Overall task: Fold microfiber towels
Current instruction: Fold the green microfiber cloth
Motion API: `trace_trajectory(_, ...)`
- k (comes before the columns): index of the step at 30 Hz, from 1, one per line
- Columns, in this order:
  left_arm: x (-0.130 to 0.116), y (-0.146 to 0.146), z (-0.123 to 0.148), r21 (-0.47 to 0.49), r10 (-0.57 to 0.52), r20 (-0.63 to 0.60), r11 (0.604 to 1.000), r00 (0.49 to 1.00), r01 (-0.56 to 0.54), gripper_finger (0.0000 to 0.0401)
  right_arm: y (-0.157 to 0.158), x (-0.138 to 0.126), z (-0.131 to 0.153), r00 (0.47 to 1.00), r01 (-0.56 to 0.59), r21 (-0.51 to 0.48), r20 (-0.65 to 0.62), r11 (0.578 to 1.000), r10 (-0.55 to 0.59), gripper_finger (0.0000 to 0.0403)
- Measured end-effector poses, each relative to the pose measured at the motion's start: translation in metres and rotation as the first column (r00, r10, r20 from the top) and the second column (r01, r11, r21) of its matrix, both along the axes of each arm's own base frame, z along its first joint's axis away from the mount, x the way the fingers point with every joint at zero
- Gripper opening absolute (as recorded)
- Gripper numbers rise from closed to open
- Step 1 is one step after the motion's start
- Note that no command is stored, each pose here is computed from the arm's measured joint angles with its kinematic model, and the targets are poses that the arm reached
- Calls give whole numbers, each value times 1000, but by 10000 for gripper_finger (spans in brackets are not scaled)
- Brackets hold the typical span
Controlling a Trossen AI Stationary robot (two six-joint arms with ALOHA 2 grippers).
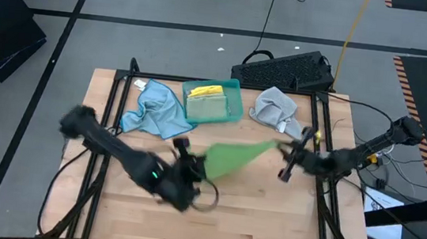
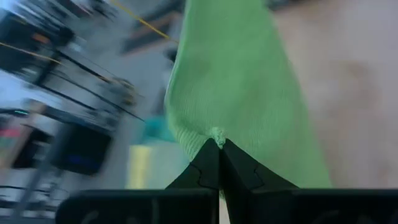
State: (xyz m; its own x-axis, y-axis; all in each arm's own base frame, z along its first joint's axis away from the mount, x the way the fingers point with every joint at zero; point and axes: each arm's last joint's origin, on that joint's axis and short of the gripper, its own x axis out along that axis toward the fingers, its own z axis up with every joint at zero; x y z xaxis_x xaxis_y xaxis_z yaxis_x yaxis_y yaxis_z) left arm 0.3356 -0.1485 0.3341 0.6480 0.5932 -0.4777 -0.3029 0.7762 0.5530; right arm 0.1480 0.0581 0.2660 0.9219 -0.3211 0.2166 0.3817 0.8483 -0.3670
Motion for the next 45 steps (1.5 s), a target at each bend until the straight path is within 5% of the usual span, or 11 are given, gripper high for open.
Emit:
trace_trajectory(4, -36, 45, 72, -19, 71, 220, 997, 973, -68, 3, -12, -5, 53, 983, -21, 0, 183, 1000, 21, 2)
trace_trajectory(9, -60, 56, 101, -127, -41, 273, 989, 961, 78, 3, -8, -2, 64, 972, -226, 109, -39, 968, 232, 2)
trace_trajectory(14, -55, 35, 71, -281, -109, 202, 946, 973, 164, 3, -1, -1, 41, 881, -364, 300, -195, 882, 430, 2)
trace_trajectory(20, -30, -14, -20, -492, -180, 131, 842, 975, 221, 3, 8, -1, 2, 694, -480, 526, -262, 702, 671, 2)
trace_trajectory(25, -25, -60, -43, -489, -294, 267, 779, 918, 391, 2, 10, -4, -27, 601, -456, 645, -284, 613, 747, 2)
trace_trajectory(30, -22, -83, -57, -497, -315, 308, 751, 898, 434, 4, 14, -11, -61, 553, -366, 743, -311, 560, 773, 2)
trace_trajectory(39, -11, -97, -101, -586, -220, 240, 743, 946, 322, 6, 19, -28, -115, 563, -432, 810, -102, 397, 820, 2)
trace_trajectory(42, -7, -98, -113, -592, -177, 223, 757, 959, 277, 6, 17, -28, -111, 623, -495, 768, -11, 406, 782, 2)
trace_trajectory(45, -7, -96, -115, -574, -131, 231, 782, 964, 243, 7, 14, -26, -106, 700, -507, 715, 16, 481, 714, 2)
